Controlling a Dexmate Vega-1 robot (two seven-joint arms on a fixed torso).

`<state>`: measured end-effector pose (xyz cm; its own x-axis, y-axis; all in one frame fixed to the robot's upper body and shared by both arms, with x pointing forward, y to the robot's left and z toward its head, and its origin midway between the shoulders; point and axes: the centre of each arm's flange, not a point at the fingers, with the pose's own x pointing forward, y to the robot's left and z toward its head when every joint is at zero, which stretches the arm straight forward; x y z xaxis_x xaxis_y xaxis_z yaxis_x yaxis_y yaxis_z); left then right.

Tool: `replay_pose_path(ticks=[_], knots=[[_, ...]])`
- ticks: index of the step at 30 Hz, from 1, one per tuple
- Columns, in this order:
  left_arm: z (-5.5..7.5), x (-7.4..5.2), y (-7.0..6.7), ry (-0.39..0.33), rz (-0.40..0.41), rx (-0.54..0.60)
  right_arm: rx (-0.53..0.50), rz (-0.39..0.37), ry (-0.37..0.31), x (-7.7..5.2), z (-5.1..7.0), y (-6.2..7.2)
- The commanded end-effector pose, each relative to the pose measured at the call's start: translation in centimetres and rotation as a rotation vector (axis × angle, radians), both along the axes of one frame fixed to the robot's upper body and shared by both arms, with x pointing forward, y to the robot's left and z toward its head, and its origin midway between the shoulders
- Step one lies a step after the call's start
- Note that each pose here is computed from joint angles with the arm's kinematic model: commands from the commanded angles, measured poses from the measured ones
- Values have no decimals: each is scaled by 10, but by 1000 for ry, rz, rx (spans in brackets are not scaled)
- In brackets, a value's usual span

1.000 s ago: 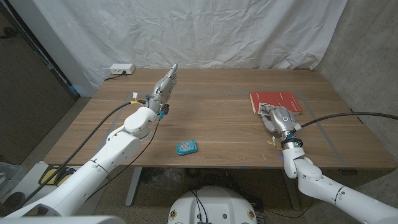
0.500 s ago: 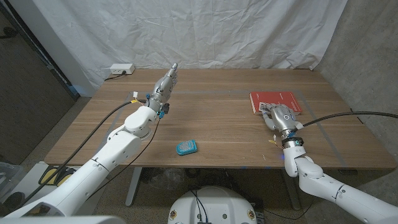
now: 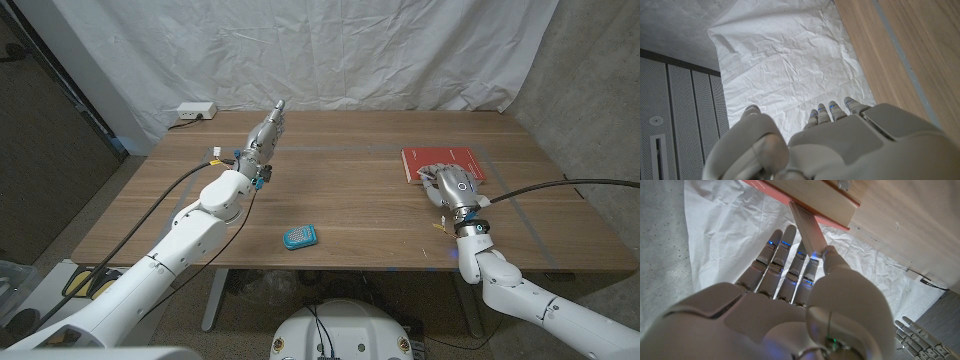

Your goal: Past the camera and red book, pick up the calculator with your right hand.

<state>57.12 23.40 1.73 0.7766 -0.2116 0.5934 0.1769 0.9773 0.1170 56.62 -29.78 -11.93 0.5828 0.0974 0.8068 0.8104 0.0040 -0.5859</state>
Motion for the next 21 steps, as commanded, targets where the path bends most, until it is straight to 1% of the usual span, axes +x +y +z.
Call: replay_pose_path(ticks=[1, 10, 21], knots=[[-2, -1, 4, 3, 1, -4, -12, -2, -17, -5, 5, 2], [-2, -5, 8, -2, 6, -7, -22, 1, -25, -9, 9, 5], [0, -9, 9, -9, 6, 2, -25, 1, -37, -14, 14, 7]])
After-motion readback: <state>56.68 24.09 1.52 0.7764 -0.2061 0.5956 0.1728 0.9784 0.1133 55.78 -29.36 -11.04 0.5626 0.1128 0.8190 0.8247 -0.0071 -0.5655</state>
